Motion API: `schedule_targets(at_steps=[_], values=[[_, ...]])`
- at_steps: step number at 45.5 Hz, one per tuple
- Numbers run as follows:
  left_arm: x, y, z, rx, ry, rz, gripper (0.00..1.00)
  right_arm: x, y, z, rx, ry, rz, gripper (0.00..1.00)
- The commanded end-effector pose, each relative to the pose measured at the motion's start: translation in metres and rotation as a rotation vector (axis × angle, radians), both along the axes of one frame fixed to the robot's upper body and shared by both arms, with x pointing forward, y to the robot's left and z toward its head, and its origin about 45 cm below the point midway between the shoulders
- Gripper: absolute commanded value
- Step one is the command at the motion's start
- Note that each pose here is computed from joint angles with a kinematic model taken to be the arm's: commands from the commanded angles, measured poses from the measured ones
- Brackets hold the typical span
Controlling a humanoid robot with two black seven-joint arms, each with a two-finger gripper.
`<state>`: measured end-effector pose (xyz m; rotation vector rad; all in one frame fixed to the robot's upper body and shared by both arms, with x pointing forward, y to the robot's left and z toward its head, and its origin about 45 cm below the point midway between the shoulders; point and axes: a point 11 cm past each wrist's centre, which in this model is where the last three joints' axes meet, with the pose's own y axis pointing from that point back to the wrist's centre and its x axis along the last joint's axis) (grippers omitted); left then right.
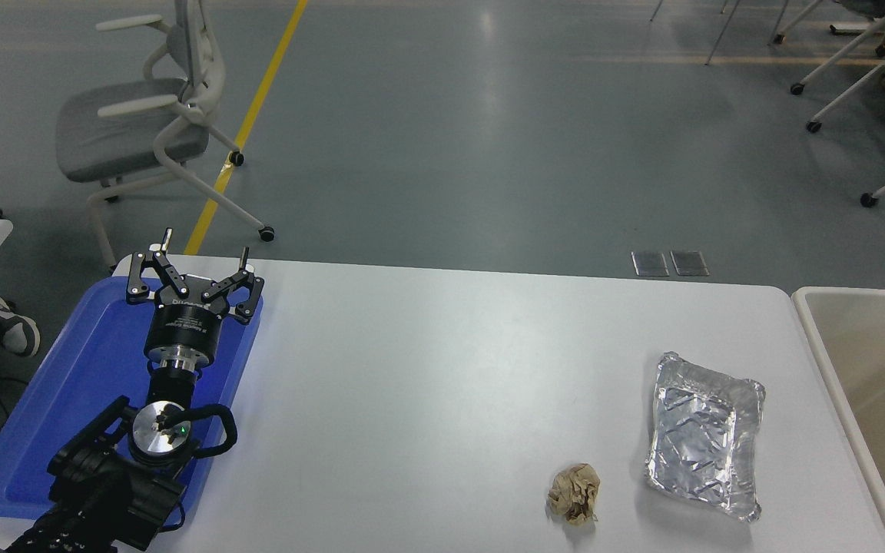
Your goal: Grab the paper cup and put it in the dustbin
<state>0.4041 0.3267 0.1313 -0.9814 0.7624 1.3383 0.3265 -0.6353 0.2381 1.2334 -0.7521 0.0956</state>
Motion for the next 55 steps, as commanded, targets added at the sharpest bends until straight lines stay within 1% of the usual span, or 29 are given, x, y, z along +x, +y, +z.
schedule_targets(at_steps=[1, 5, 11, 21, 31, 44, 45, 50, 51, 52, 53, 54, 55], values=[[0.0, 0.0, 0.0, -0.001, -0.001, 0.002, 1.0, -0.022, -0.002, -0.052, -0.013, -0.034, -0.017, 0.0], [0.0, 0.0, 0.0, -0.001, -0.001, 0.002, 1.0, -0.03, -0.002, -0.065, -0.025, -0.036, -0.012, 0.0], [0.0, 0.0, 0.0, -0.001, -0.001, 0.002, 1.0, -0.033, -0.003, -0.072, -0.052, -0.058, -0.006, 0.0], [0.0, 0.0, 0.0, -0.001, -0.001, 0.002, 1.0, -0.046, -0.004, -0.09, -0.04, -0.097, -0.082, 0.0], [0.0, 0.0, 0.0, -0.001, -0.001, 0.002, 1.0, -0.058, 0.0, -0.109, -0.048, -0.085, -0.08, 0.0], [0.0, 0.0, 0.0, -0.001, -0.001, 0.002, 1.0, -0.057, 0.007, -0.116, -0.029, -0.101, -0.081, 0.0], [0.0, 0.0, 0.0, -0.001, -0.001, 0.002, 1.0, -0.057, 0.007, -0.116, -0.029, -0.101, -0.081, 0.02], [0.0, 0.0, 0.0, -0.001, -0.001, 0.002, 1.0, -0.057, 0.006, -0.116, -0.031, -0.101, -0.08, 0.18], [0.0, 0.0, 0.0, -0.001, -0.001, 0.002, 1.0, -0.056, 0.007, -0.116, -0.027, -0.1, -0.079, 0.31], [0.0, 0.0, 0.0, -0.001, -0.001, 0.002, 1.0, -0.056, 0.007, -0.116, -0.028, -0.102, -0.077, 0.6], [0.0, 0.0, 0.0, -0.001, -0.001, 0.002, 1.0, -0.055, 0.007, -0.115, -0.028, -0.108, -0.076, 0.93], [0.0, 0.0, 0.0, -0.001, -0.001, 0.002, 1.0, -0.054, 0.008, -0.115, -0.027, -0.111, -0.075, 1.0], [0.0, 0.0, 0.0, -0.001, -0.001, 0.002, 1.0, -0.054, 0.008, -0.115, -0.025, -0.11, -0.075, 1.0]])
